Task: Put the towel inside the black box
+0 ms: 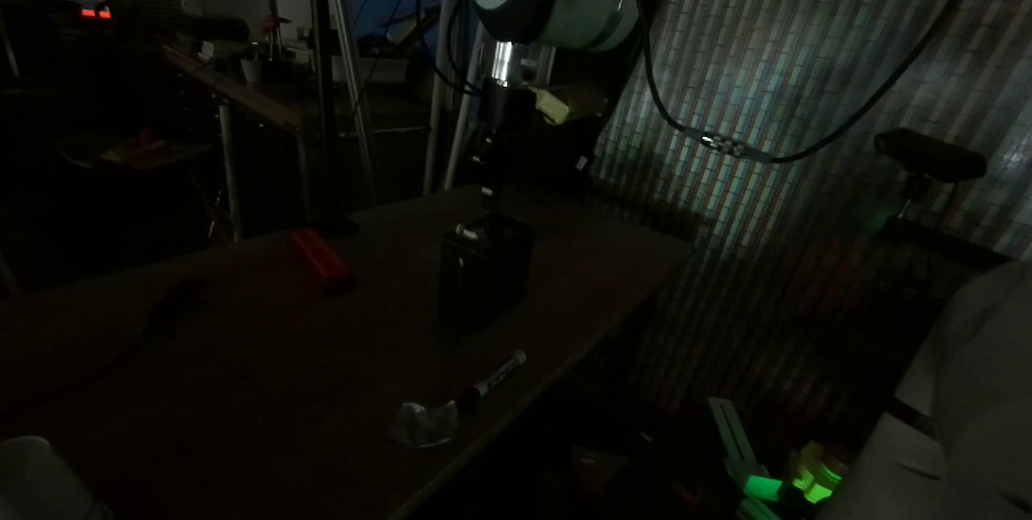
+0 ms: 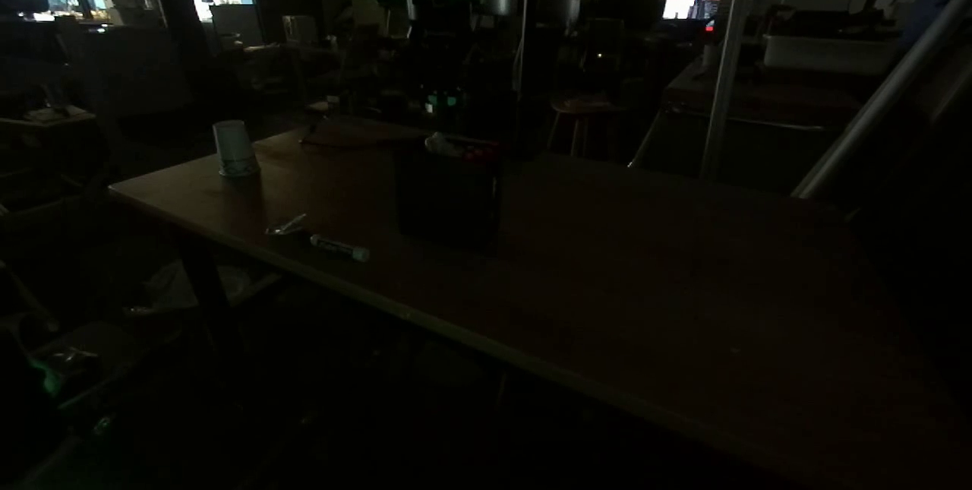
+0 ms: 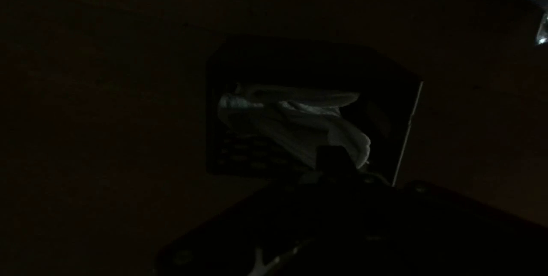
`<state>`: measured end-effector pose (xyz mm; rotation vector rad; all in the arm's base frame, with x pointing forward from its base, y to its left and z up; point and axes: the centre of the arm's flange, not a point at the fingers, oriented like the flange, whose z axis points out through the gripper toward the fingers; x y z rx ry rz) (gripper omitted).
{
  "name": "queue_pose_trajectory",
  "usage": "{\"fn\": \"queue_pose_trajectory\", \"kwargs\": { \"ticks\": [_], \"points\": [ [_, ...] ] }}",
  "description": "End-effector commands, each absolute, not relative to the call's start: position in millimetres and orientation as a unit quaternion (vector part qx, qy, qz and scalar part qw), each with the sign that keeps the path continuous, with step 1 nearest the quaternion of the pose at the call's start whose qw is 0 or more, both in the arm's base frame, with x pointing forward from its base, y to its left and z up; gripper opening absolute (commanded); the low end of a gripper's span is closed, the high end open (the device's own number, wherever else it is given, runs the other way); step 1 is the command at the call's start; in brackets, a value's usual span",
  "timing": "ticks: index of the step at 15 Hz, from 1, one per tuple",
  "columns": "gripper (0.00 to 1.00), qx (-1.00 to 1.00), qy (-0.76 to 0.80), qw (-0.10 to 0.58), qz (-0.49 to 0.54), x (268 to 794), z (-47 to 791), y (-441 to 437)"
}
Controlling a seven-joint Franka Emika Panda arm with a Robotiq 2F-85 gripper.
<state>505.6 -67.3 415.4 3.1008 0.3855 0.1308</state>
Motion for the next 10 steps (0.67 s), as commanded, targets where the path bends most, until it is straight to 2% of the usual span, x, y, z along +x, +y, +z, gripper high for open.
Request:
{"fn": "queue_pose_trajectory", "kwargs": {
  "ticks": [1, 10],
  "points": [
    [0.0, 0.991, 0.128, -0.008, 0.047, 511, 416, -54],
    [0.0, 0.99, 0.135, -0.002, 0.035, 532, 385, -59]
  ]
}}
